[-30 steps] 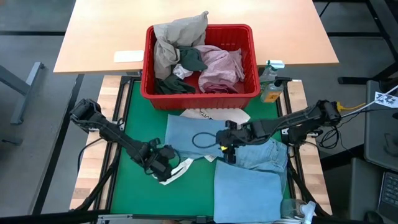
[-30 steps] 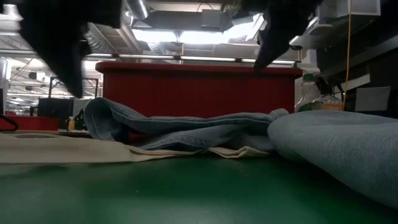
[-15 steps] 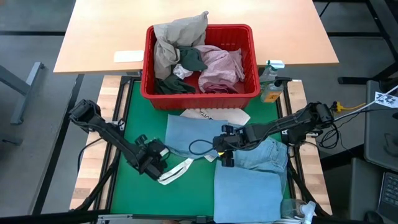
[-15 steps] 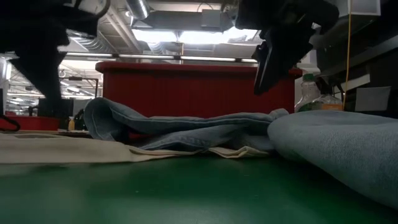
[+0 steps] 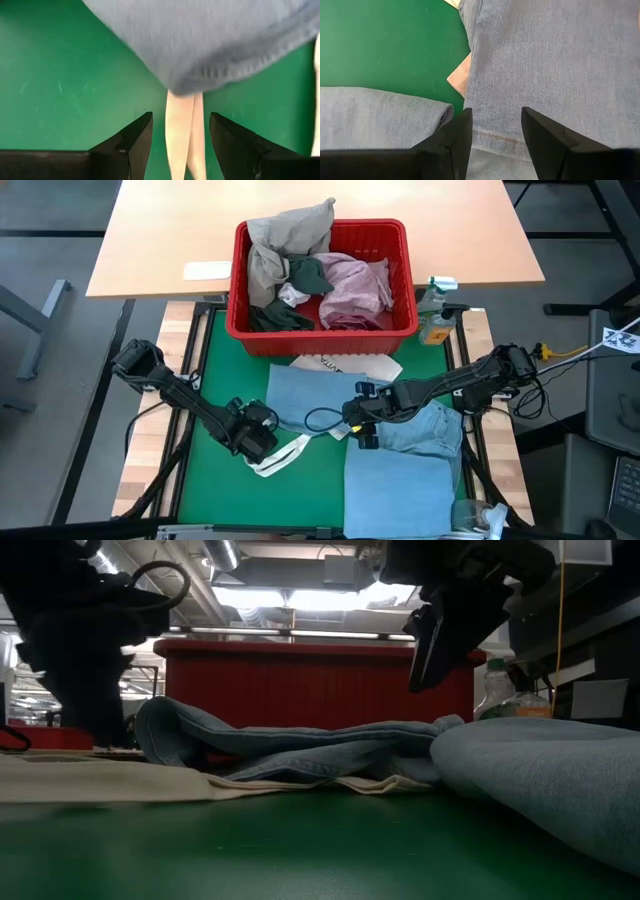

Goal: Fold laundry
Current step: Fold the blue jeans

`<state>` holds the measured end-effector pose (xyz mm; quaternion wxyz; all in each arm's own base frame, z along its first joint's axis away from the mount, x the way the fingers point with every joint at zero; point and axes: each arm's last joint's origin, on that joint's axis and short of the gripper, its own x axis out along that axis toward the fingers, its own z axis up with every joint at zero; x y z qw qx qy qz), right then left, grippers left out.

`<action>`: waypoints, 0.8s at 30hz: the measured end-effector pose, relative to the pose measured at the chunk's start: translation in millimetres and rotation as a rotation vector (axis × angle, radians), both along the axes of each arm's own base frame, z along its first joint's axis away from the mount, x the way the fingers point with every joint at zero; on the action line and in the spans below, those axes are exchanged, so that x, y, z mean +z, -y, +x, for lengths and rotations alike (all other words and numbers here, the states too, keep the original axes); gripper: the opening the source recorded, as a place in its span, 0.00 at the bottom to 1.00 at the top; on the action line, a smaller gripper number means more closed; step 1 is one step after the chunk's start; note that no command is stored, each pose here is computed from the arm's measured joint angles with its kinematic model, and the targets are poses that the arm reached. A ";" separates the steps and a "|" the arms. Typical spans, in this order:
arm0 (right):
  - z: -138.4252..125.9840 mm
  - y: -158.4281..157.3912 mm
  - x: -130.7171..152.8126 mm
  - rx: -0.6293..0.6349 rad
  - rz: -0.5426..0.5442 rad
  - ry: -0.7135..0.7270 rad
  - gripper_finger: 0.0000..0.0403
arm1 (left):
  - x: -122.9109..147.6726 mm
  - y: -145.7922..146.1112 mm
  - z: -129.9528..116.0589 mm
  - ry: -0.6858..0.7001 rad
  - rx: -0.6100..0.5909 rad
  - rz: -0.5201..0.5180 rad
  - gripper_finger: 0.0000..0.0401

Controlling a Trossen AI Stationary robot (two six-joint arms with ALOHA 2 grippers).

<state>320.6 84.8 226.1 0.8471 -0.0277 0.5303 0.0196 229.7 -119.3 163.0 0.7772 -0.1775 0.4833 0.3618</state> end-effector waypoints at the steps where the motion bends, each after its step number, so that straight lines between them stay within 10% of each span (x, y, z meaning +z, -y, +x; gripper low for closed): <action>1: 0.0 0.0 0.1 0.000 0.000 0.000 0.42 | 0.1 -1.4 0.8 0.007 0.009 0.006 0.47; 16: -0.4 0.1 -0.2 0.000 -0.001 -0.005 0.42 | 1.3 -16.0 10.5 0.073 0.092 0.047 0.47; 24: -3.6 -1.0 -1.6 0.029 0.044 -0.051 0.42 | 1.1 -16.8 10.8 0.070 0.095 0.043 0.31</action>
